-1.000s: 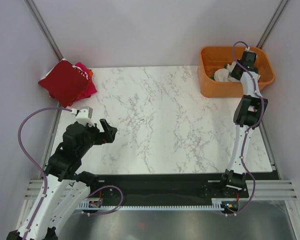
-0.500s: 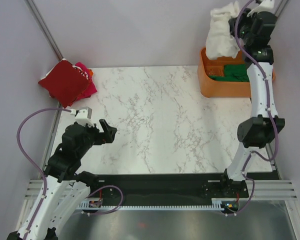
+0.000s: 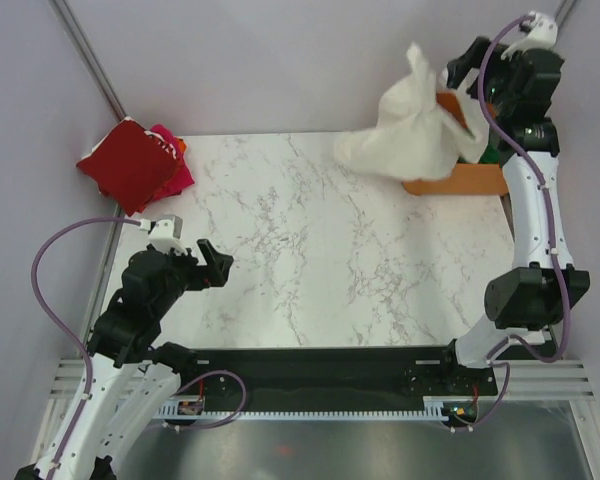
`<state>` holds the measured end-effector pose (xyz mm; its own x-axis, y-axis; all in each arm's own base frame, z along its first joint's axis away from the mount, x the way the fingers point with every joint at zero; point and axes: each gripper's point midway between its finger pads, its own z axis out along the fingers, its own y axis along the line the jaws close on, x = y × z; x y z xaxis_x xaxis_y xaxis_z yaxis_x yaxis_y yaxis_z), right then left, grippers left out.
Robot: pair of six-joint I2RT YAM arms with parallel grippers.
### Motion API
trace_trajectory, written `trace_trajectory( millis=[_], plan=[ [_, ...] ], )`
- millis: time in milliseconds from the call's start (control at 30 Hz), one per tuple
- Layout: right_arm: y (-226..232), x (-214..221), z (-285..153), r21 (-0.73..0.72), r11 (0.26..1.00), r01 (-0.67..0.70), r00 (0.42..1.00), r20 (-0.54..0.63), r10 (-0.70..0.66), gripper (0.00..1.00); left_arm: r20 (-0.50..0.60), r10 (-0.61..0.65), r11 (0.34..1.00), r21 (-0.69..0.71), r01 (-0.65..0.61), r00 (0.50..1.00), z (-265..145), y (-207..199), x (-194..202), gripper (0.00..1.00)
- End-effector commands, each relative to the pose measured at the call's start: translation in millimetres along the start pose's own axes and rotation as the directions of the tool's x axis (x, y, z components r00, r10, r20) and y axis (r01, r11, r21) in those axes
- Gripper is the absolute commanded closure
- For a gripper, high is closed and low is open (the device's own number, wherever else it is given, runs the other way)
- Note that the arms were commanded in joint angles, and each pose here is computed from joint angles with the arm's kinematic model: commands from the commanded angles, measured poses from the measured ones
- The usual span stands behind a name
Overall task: Fold and stack the t-shirts
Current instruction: Move the tshirt to the center of the board
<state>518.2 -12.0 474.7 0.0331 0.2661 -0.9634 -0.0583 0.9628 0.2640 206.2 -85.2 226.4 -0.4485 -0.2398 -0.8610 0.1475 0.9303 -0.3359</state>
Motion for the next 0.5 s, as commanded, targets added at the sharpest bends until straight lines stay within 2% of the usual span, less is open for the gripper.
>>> trace_trajectory(
  millis=[0, 67, 100, 167, 267, 300, 367, 467],
  plan=[
    [-28.3, 85.7, -45.5, 0.112, 0.994, -0.010, 0.982, -0.189, 0.031, 0.02, 0.043, 0.037, 0.999, 0.002, -0.037, 0.998, -5.8, -0.9, -12.9, 0.02],
    [-24.3, 96.3, -63.4, 0.099, 0.995, -0.020, 0.984, -0.176, 0.038, 0.02, 0.043, 0.037, 0.999, 0.003, -0.037, 0.998, -5.5, -1.2, -13.0, 0.02],
    [-27.9, 119.2, -68.1, 0.101, 0.995, -0.025, 0.973, -0.224, 0.047, 0.02, 0.042, 0.037, 0.999, 0.009, -0.038, 0.998, -5.8, -2.3, -12.7, 0.02],
    [-25.5, 135.9, -73.8, 0.100, 0.994, -0.040, 0.960, -0.274, 0.066, 0.02, 0.036, 0.037, 0.999, 0.011, -0.038, 0.999, -4.9, -2.7, -12.3, 0.02],
    [0.4, 168.2, -76.4, 0.030, 0.999, -0.020, 0.933, -0.359, 0.030, 0.02, 0.032, 0.037, 0.999, 0.011, -0.038, 0.999, -4.1, -2.8, -11.6, 0.02],
    [26.0, 183.0, -77.5, -0.015, 1.000, 0.002, 0.920, -0.392, -0.008, 0.02, 0.033, 0.039, 0.999, 0.011, -0.039, 0.999, -4.4, -2.8, -11.8, 0.02],
    [23.4, 207.8, -75.1, 0.028, 0.998, 0.061, 0.890, -0.453, -0.042, 0.02, 0.038, 0.039, 0.999, 0.008, -0.039, 0.999, -4.9, -2.2, -12.5, 0.02],
    [37.2, 243.5, -75.2, 0.036, 0.998, 0.049, 0.851, -0.524, -0.023, 0.07, 0.044, 0.037, 0.999, 0.004, -0.037, 0.998, -5.7, -1.4, -13.5, 0.02]
  ],
)
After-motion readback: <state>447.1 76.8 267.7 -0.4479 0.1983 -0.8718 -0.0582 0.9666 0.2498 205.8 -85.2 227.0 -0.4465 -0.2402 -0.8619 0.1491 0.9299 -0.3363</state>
